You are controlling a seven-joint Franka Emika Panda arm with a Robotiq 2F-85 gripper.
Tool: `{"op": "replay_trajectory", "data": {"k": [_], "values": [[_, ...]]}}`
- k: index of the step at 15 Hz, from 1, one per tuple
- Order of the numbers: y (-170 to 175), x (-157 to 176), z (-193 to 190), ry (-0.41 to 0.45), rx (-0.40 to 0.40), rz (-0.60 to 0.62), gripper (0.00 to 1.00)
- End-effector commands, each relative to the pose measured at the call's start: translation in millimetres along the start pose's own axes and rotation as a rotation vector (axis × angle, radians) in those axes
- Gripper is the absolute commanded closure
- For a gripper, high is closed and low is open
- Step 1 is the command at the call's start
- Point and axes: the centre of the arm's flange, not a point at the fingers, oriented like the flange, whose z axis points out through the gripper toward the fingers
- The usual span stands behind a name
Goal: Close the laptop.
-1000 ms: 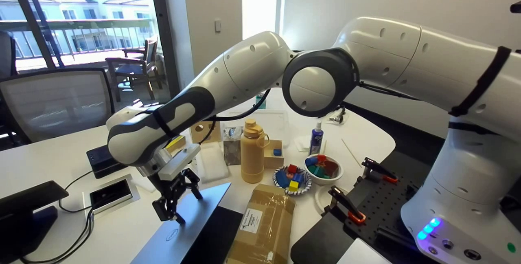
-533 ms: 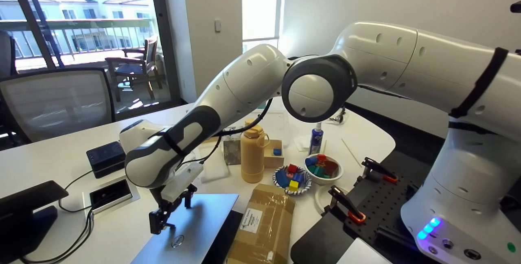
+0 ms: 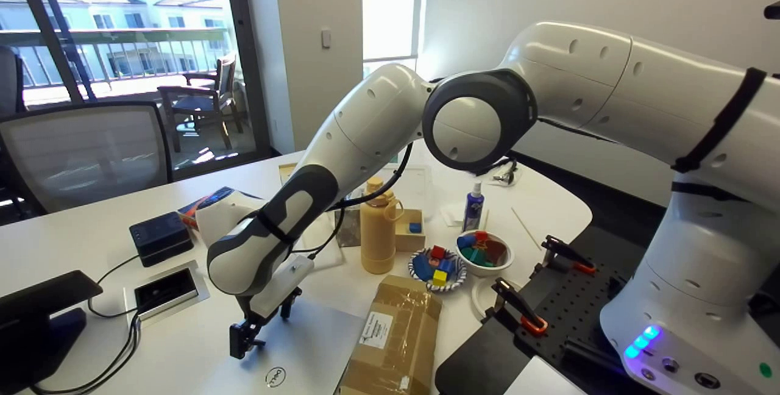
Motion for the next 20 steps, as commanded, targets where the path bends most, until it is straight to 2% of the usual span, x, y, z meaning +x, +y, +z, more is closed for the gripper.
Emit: {"op": "replay_trajectory", "data": {"k": [1, 3, 6, 10, 15, 18, 20], "values": [[15, -33, 8, 0.021, 0.02, 0.081, 0.0], [19, -30, -15, 0.048, 0.045, 0.101, 0.0], [29, -33, -50, 0.042, 0.065, 0.118, 0.0], [45, -40, -130, 0.092, 0.079, 0.105, 0.0], [61, -56, -225, 0.133, 0.041, 0.105, 0.0], [67, -64, -257, 0.131, 0.034, 0.104, 0.0], [70, -68, -264, 0.13, 0.036, 0.103, 0.0]]}}
